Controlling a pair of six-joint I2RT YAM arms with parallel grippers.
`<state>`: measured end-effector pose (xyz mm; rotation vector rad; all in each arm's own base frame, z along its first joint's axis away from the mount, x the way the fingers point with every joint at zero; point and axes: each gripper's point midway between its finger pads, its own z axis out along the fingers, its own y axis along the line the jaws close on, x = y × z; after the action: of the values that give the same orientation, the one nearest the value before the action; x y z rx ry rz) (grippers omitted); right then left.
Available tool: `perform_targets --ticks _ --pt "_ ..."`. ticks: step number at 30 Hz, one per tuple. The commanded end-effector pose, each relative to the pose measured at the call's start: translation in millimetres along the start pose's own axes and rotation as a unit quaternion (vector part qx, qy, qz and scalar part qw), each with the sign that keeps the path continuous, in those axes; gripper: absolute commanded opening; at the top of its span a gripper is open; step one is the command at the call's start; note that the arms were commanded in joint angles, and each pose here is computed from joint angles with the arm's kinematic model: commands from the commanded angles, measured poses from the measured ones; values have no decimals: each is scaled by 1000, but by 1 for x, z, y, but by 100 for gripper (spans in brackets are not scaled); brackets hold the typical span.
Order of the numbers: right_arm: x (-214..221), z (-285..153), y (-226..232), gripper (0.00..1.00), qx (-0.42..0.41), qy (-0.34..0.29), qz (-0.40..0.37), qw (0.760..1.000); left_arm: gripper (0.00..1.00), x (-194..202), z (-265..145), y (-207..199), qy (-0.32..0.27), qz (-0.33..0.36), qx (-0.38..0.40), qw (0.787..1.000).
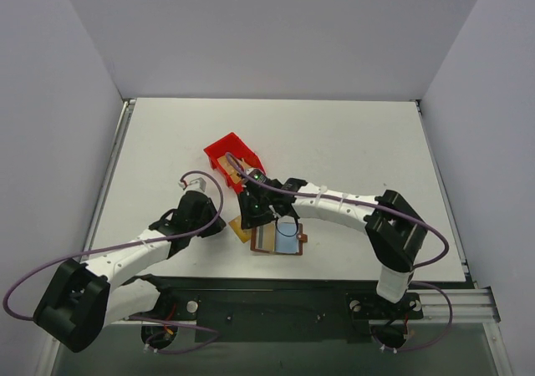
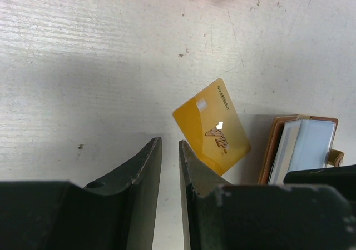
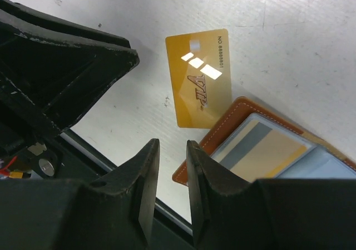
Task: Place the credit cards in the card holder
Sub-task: Move the credit card to the corner of the board.
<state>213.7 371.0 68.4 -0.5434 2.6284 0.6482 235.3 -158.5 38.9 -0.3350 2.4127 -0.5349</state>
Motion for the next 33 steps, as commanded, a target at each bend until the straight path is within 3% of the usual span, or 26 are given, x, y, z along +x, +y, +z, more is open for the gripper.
perform_targets --ticks 1,9,16,33 --pt "-1 0 18 22 -34 9 24 999 29 -8 -2 -2 -18 -8 5 1000" --pt "9 15 26 22 -51 34 39 997 29 -8 -2 -1 -19 -8 5 1000" --pt "22 29 5 19 8 66 46 997 29 -6 -3 1 -19 -10 3 1000" --pt "27 16 -30 18 110 84 34 990 29 -5 -2 2 -16 -11 4 1000"
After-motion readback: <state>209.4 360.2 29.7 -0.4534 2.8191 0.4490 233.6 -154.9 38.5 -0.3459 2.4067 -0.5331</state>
